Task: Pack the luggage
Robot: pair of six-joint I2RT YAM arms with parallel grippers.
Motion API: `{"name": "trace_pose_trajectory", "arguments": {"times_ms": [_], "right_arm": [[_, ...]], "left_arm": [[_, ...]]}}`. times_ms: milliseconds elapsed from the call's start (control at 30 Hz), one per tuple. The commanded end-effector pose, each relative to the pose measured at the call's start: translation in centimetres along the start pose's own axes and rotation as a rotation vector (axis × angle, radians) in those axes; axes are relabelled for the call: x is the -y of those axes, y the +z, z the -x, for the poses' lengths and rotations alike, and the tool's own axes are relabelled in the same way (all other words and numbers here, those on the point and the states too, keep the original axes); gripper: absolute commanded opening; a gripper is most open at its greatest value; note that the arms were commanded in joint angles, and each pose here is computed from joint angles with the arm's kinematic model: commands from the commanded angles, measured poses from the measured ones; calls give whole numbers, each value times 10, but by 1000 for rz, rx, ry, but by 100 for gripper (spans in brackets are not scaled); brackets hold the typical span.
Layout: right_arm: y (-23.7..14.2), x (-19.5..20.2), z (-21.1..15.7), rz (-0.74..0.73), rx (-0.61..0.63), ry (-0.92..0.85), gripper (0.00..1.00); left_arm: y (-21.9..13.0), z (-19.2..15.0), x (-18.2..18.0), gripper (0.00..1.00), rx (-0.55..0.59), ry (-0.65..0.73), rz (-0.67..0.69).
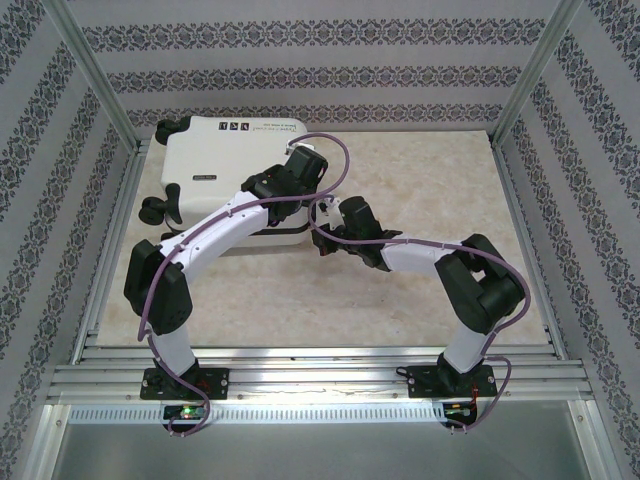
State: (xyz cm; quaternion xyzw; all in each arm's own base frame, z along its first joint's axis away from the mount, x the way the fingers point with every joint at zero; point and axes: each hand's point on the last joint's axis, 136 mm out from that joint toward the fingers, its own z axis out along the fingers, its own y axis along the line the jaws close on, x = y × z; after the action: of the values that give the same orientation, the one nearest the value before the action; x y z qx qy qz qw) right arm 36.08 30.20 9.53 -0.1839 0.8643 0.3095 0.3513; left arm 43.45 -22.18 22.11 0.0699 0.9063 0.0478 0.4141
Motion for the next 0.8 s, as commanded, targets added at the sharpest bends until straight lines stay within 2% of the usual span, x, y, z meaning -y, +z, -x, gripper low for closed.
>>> {"name": "trace_pose_trajectory", "arguments": {"times_ms": [0, 500, 600, 767], "right_arm": [[-32, 58, 60, -257, 202, 59, 0], [-31, 90, 75, -324, 224, 95, 0], [-27, 89, 83, -291, 222, 82, 0], [-13, 68, 96, -106, 199, -3, 0]], "left_arm": [[14, -98, -16, 59, -338, 141, 47], [21, -107, -14, 59, -358, 157, 46], [22, -107, -12, 58, -360, 158, 39], [21, -108, -12, 58, -363, 166, 36]]}}
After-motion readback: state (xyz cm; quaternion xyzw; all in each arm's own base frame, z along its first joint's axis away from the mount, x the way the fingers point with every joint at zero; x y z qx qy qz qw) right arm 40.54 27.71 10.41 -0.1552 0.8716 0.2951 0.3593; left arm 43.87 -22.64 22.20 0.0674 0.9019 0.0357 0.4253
